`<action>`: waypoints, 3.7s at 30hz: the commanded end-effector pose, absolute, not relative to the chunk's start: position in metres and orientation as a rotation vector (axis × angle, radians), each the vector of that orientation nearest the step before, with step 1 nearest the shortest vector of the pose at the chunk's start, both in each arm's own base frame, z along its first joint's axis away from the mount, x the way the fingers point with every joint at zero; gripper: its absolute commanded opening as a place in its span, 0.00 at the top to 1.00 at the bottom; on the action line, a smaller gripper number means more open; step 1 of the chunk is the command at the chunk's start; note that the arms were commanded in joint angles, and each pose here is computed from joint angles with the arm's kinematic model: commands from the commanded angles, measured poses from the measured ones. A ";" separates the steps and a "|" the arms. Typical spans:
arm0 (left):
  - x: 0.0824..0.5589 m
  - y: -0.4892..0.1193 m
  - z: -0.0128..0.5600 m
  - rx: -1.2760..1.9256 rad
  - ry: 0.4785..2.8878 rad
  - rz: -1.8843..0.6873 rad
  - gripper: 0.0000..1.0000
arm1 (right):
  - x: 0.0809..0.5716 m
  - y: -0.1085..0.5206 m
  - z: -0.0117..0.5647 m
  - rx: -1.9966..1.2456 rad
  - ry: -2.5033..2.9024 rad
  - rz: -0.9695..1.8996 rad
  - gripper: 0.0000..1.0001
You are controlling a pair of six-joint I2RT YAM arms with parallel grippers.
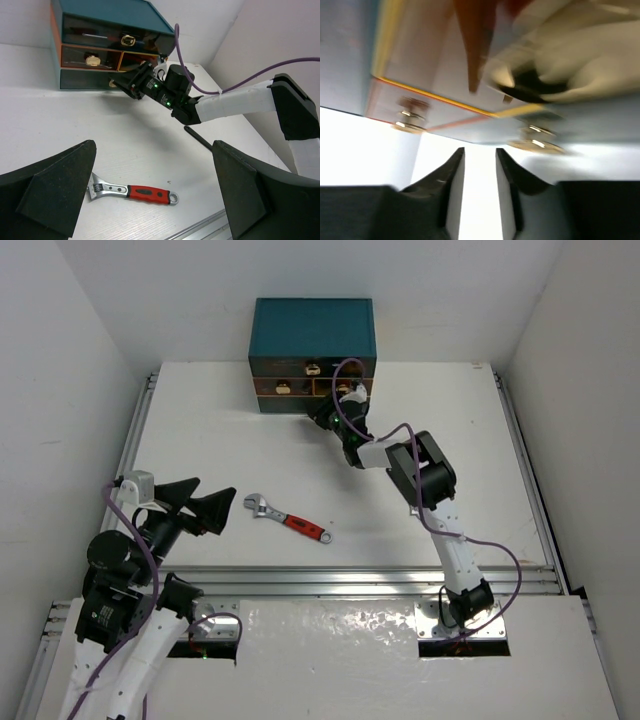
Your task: Sort the tools into containers
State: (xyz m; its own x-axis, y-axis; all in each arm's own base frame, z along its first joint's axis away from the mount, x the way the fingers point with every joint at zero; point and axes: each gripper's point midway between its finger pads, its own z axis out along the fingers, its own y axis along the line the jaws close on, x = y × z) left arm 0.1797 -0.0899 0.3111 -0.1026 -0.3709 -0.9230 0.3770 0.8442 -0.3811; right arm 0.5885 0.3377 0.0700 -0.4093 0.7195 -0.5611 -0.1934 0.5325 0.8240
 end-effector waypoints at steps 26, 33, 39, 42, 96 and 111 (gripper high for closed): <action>0.179 -0.091 0.321 0.018 1.508 -0.634 0.00 | 0.619 0.319 0.065 0.469 1.727 0.992 0.43; 0.179 -0.091 0.321 0.019 1.507 -0.635 0.00 | 0.620 0.304 0.055 0.518 1.721 0.931 0.53; 0.179 -0.092 0.320 0.022 1.509 -0.637 0.00 | 0.627 0.300 0.049 0.542 1.683 0.920 0.48; 0.179 -0.092 0.321 0.023 1.509 -0.638 0.00 | 0.630 0.297 0.047 0.562 1.659 0.916 0.50; 0.190 0.005 0.308 -0.575 1.494 -0.295 0.00 | 0.292 0.370 0.032 -1.152 2.237 0.495 0.01; 0.189 -0.009 0.313 -0.472 1.474 -0.355 0.00 | 0.282 0.417 -0.032 -1.702 2.242 0.282 0.42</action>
